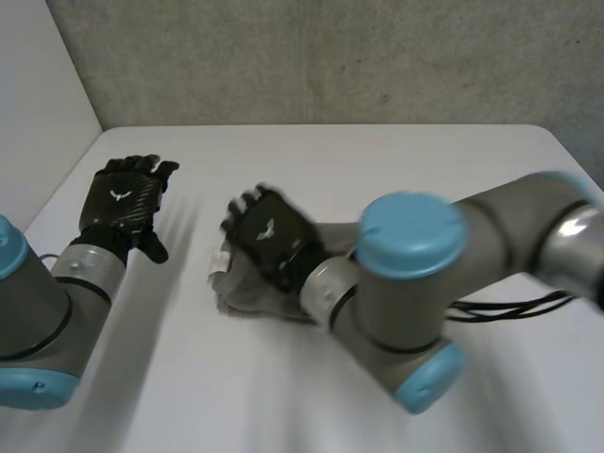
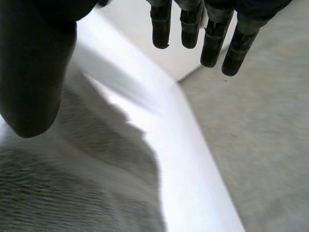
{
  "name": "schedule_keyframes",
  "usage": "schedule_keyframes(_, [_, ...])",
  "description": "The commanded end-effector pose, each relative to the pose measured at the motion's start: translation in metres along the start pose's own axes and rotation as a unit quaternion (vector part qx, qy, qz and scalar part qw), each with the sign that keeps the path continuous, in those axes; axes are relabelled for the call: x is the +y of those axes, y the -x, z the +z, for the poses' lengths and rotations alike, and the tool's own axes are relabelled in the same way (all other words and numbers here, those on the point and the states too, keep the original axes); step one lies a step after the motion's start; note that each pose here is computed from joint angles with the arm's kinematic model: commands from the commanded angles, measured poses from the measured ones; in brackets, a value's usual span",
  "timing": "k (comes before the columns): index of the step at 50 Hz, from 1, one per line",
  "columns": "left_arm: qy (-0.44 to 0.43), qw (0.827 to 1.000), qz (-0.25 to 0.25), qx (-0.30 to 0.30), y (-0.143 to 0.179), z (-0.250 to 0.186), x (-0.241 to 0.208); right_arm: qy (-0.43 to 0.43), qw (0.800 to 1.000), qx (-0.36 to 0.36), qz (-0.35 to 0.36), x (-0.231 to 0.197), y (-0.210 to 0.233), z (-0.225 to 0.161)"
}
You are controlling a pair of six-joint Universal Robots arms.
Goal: Fold the towel.
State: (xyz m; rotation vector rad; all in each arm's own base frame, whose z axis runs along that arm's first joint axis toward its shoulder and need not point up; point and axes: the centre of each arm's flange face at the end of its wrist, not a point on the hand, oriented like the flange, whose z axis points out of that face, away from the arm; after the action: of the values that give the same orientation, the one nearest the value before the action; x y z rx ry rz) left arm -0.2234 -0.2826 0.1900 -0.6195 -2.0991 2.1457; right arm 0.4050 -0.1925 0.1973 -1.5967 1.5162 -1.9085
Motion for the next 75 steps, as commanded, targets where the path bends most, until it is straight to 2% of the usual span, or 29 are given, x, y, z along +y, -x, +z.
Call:
schedule_keyframes(1, [-0.041,0.998,0.003,0.042,-0.032,0.002,-0.013,0.039,0.992,0.070,0.093,0.015,-0.058,-0.041])
schedule_keyframes(5, [-0.047,0.997,0.002,0.064,-0.050,0.004,-0.015,0.087,0.987,0.073,0.114,0.039,-0.060,-0.058])
schedule_keyframes(8, [-0.046,0.995,0.002,0.089,-0.070,0.007,-0.012,0.154,0.975,0.076,0.141,0.082,-0.059,-0.077])
schedule_keyframes(9, [-0.041,0.994,0.003,0.104,-0.083,0.010,-0.006,0.154,0.975,0.076,0.141,0.082,-0.059,-0.077])
schedule_keyframes(15, [-0.010,0.991,0.013,0.135,-0.112,0.016,0.022,0.180,0.966,0.078,0.166,0.116,-0.057,-0.090])
schedule_keyframes(23, [0.043,0.992,0.022,0.115,-0.110,0.017,0.042,0.184,0.963,0.085,0.175,0.140,-0.053,-0.089])
schedule_keyframes(34, [0.059,0.991,0.024,0.117,-0.108,0.004,0.043,0.193,0.961,0.107,0.166,0.150,-0.063,-0.084])
schedule_keyframes(39, [0.025,0.993,0.013,0.111,-0.100,-0.006,0.012,0.188,0.965,0.130,0.132,0.143,-0.080,-0.080])
schedule_keyframes(43, [0.002,0.994,0.009,0.105,-0.094,-0.010,-0.006,0.166,0.976,0.136,0.044,0.123,-0.100,-0.071])
schedule_keyframes(44, [-0.009,0.995,0.007,0.101,-0.091,-0.012,-0.015,0.166,0.976,0.136,0.043,0.123,-0.100,-0.071])
schedule_keyframes(46, [-0.023,0.995,0.003,0.096,-0.088,-0.013,-0.025,0.142,0.982,0.120,-0.030,0.099,-0.103,-0.062])
schedule_keyframes(47, [-0.035,0.995,0.002,0.090,-0.084,-0.014,-0.035,0.142,0.982,0.120,-0.030,0.098,-0.103,-0.062])
schedule_keyframes(49, [-0.049,0.995,0.000,0.082,-0.079,-0.015,-0.045,0.071,0.990,0.065,-0.099,0.052,-0.077,-0.043])
schedule_keyframes(50, [-0.058,0.996,-0.003,0.069,-0.072,-0.014,-0.052,0.070,0.990,0.065,-0.100,0.051,-0.077,-0.043])
schedule_keyframes(52, [-0.067,0.996,-0.005,0.054,-0.064,-0.012,-0.058,0.009,0.990,0.016,-0.137,0.021,-0.047,-0.024])
schedule_keyframes(55, [-0.072,0.997,-0.009,0.038,-0.055,-0.010,-0.063,-0.013,0.989,-0.010,-0.147,0.015,-0.030,-0.014])
schedule_keyframes(58, [-0.080,0.996,-0.025,0.018,-0.044,-0.008,-0.069,-0.050,0.982,-0.114,-0.142,0.010,0.028,0.001])
schedule_keyframes(63, [-0.073,0.995,-0.058,0.017,-0.041,-0.009,-0.066,-0.038,0.973,-0.184,-0.138,0.027,0.070,0.003])
schedule_keyframes(67, [-0.066,0.996,-0.062,0.021,-0.042,-0.011,-0.061,-0.029,0.974,-0.176,-0.138,0.028,0.067,0.004])
schedule_keyframes(72, [-0.064,0.996,-0.062,0.023,-0.043,-0.011,-0.059,-0.005,0.985,-0.127,-0.121,0.022,0.051,0.003])
schedule_keyframes(74, [-0.068,0.995,-0.063,0.022,-0.042,-0.008,-0.060,-0.016,0.994,-0.074,-0.073,0.001,0.029,-0.005])
schedule_keyframes(75, [-0.068,0.995,-0.063,0.022,-0.042,-0.008,-0.060,-0.016,0.994,-0.074,-0.072,0.001,0.029,-0.005])
